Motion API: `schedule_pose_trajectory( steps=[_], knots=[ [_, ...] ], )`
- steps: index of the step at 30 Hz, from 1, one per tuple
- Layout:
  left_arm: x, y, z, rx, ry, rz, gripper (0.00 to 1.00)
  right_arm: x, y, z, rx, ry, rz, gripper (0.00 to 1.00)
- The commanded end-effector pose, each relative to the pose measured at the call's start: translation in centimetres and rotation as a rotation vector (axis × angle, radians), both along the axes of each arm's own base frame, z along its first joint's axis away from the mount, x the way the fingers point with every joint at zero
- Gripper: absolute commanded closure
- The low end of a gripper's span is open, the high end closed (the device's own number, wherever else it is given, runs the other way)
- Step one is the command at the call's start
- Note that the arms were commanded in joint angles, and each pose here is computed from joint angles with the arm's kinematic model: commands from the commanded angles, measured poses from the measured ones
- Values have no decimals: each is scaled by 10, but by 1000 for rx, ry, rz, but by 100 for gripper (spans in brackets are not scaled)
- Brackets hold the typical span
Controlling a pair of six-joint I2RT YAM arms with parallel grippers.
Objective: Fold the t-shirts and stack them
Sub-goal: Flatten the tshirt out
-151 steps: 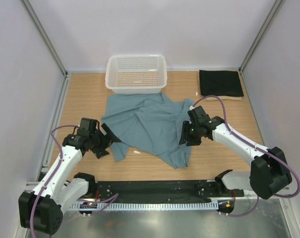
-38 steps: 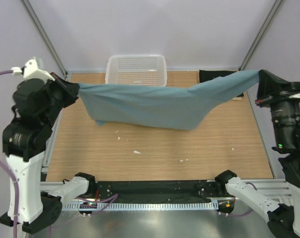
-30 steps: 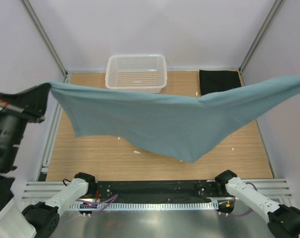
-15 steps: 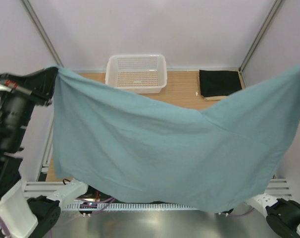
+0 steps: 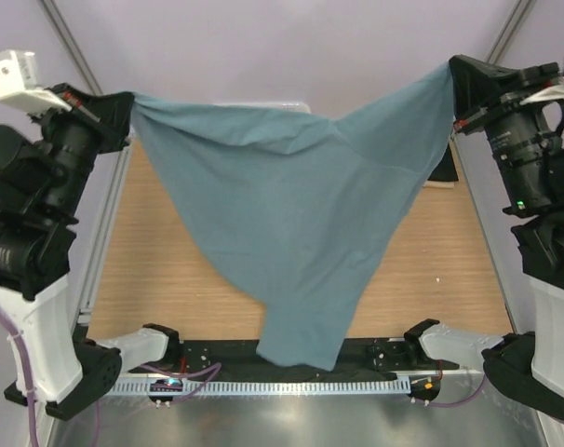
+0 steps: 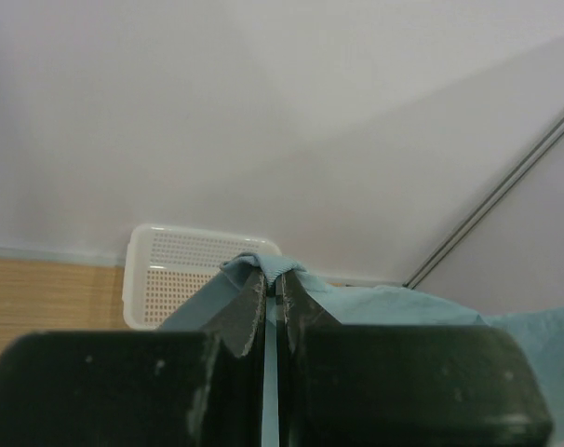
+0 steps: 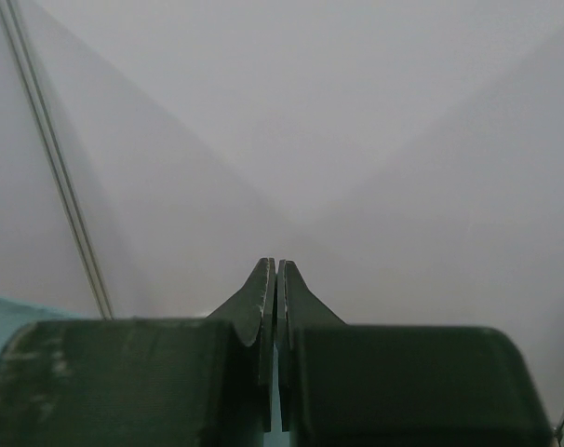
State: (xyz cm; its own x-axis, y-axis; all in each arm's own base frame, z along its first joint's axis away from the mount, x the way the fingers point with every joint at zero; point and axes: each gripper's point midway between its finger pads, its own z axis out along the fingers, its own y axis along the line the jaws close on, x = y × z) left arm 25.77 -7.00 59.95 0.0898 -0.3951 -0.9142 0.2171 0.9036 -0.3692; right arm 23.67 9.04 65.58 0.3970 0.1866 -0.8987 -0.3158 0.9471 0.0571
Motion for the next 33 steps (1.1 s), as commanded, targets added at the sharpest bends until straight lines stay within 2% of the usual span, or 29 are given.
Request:
schedule_pose_trajectory(
  steps=[1, 4, 12, 17, 19, 22, 26, 28, 31, 33],
  knots=[
    [-62, 29, 44, -35, -187, 61, 100, -70, -33, 61, 125, -213, 26, 99],
    [-77, 42, 43, -35, -197, 103, 100, -90, -39, 68, 173, -237, 61, 99],
    [-164, 83, 65, -80, -348, 163, 100, -162, -61, 89, 312, -349, 191, 99],
    [-190, 93, 84, -149, -436, 139, 100, -195, -71, 113, 410, -433, 272, 99],
    [-192, 96, 93, -166, -462, 138, 100, -192, -67, 121, 432, -440, 299, 99],
    [-175, 89, 103, -164, -472, 121, 100, -185, -61, 129, 444, -456, 313, 99],
    [-125, 74, 94, -117, -403, 155, 100, -121, -29, 117, 398, -363, 285, 99],
    [-92, 63, 79, -44, -341, 193, 100, -91, -21, 107, 363, -323, 232, 99],
    [-35, 51, 47, 77, -215, 293, 100, -27, 5, 73, 284, -208, 158, 99],
    [11, 40, 8, 178, -96, 364, 100, 12, 14, 51, 254, -147, 93, 99]
  ],
)
